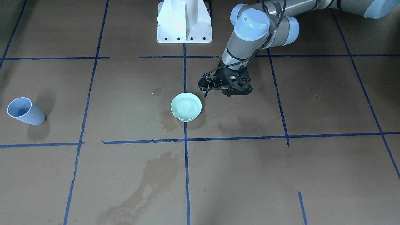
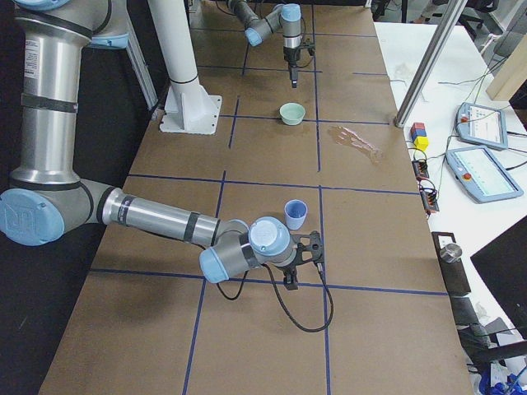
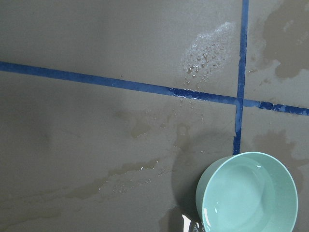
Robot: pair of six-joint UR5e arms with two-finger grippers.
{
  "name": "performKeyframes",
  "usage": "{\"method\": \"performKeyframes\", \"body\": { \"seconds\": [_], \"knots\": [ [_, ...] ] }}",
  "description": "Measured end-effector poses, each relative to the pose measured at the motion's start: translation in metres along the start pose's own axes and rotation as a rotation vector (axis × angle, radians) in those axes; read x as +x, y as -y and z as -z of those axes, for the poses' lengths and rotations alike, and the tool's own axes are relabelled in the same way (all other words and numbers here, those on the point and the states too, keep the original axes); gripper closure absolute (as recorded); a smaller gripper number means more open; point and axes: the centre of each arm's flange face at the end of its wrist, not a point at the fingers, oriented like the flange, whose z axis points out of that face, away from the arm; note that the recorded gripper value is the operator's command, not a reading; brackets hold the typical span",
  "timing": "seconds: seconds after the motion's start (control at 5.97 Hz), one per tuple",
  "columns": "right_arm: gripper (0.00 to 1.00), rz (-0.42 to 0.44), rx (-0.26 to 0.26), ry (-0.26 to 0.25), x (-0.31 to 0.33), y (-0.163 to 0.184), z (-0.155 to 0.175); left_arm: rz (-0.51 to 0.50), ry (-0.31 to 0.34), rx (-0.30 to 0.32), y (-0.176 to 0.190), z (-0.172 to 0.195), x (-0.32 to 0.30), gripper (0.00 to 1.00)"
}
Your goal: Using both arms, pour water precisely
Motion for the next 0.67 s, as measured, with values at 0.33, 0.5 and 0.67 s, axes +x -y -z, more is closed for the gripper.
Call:
{"method": "performKeyframes", "body": {
  "seconds": [0.33,0.5,0.67],
  "knots": [
    [0.00,0.026,-0.114,-0.086,-0.024,0.012,0.041,0.002,0.007,0.028,-0.010,-0.013,0.011,0.02],
    [0.00,0.045,-0.154,-0.139,-0.023,0.007,0.062,0.013,0.010,0.029,-0.010,-0.018,0.013,0.03],
    [0.00,0.063,-0.179,-0.171,-0.017,-0.001,0.067,0.034,0.008,0.026,-0.010,-0.029,0.015,0.03]
  ]
}}
